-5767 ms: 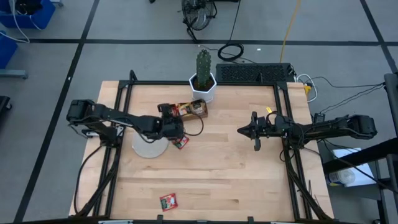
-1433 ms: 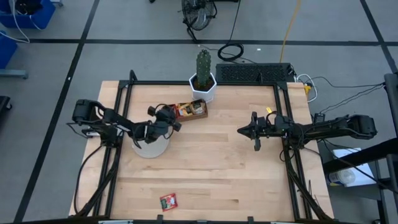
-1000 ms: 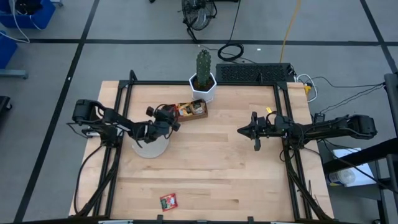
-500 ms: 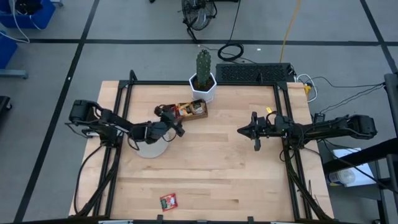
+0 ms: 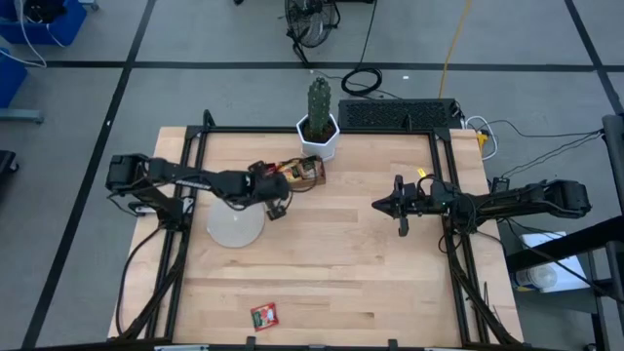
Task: Pick & Place Tea
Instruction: Put the red tea bag into the left section of the wooden organizer
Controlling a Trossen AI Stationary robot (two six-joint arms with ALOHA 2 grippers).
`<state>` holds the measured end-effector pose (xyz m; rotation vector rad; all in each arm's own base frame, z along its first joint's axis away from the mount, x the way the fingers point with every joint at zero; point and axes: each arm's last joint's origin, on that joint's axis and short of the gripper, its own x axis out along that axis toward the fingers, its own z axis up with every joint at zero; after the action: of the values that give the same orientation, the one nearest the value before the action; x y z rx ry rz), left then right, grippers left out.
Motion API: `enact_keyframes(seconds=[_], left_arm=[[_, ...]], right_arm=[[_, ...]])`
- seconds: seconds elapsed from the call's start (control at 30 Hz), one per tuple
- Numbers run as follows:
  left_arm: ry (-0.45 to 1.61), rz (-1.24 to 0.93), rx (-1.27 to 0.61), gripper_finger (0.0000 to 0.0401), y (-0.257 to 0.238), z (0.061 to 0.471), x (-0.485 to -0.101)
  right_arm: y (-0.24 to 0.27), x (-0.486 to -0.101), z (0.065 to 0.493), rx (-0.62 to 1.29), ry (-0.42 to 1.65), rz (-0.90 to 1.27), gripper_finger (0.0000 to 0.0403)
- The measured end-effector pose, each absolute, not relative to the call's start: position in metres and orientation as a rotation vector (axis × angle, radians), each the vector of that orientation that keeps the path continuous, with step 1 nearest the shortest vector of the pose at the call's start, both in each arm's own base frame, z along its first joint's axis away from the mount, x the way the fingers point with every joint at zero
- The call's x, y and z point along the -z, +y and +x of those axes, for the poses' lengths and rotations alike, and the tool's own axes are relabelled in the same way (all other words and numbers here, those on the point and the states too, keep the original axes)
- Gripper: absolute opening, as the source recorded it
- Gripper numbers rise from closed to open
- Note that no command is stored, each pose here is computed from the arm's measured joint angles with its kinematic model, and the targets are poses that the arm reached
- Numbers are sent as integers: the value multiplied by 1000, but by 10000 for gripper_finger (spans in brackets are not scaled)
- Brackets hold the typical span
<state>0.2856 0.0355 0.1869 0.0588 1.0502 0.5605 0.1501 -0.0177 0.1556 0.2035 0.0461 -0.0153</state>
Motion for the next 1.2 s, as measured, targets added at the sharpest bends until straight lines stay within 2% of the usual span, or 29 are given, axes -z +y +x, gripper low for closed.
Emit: enact_keyframes(seconds=[0.07,0.2,0.4,0.9,1.2], left_arm=[[1138,10,-541,5,41,277,-181],[1183,-44,-602,5,54,265,-168],[1196,-39,-654,4,64,259,-163],[1139,2,-609,2,66,256,-180],[1149,-44,-676,2,81,248,-178]], right_arm=[[-18,-156,150,15,47,204,0],[-18,-156,150,15,46,204,0],[-18,-156,150,15,47,204,0],[-18,-156,150,15,46,203,0],[-18,-156,150,15,46,204,0]])
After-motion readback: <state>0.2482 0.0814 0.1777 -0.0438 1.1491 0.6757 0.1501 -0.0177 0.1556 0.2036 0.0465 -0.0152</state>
